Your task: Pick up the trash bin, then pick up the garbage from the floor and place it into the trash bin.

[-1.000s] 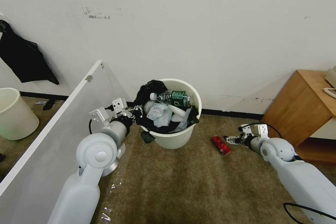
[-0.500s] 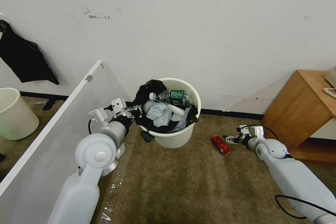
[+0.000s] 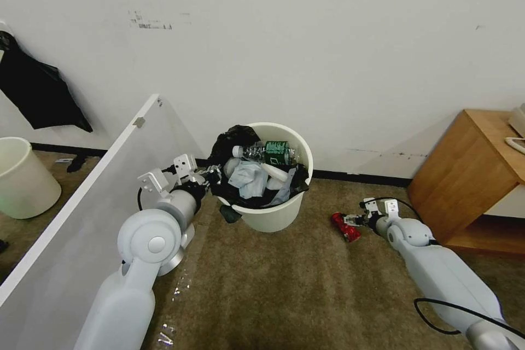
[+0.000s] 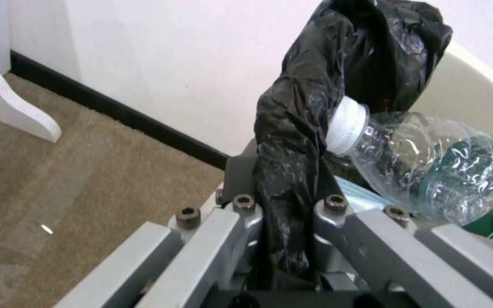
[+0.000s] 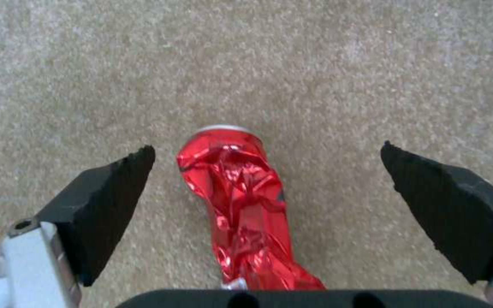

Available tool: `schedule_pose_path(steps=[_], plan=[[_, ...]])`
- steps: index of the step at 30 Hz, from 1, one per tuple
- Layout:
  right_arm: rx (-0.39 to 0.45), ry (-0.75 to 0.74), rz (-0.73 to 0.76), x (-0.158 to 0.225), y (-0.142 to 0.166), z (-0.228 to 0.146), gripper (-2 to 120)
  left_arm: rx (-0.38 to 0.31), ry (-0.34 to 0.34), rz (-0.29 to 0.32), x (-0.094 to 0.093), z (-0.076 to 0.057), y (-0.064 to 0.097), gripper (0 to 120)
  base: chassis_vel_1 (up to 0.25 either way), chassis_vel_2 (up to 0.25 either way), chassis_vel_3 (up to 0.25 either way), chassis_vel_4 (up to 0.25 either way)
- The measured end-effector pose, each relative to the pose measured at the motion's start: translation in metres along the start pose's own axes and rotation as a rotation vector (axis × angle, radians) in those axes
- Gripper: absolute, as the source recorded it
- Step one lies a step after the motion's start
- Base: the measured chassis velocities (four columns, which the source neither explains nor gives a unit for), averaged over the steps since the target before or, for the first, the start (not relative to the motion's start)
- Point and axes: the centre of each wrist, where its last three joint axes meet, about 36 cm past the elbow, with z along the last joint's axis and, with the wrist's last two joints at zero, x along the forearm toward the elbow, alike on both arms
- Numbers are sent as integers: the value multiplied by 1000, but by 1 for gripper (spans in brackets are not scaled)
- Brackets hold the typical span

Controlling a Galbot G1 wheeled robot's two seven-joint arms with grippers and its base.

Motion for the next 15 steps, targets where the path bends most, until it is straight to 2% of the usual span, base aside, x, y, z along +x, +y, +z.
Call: schedule_pose_path(steps=[15], plan=[[-10,19,-4,-27,15,25,100,-3,7,-1,-2,3,2,4,0,0,0,0]])
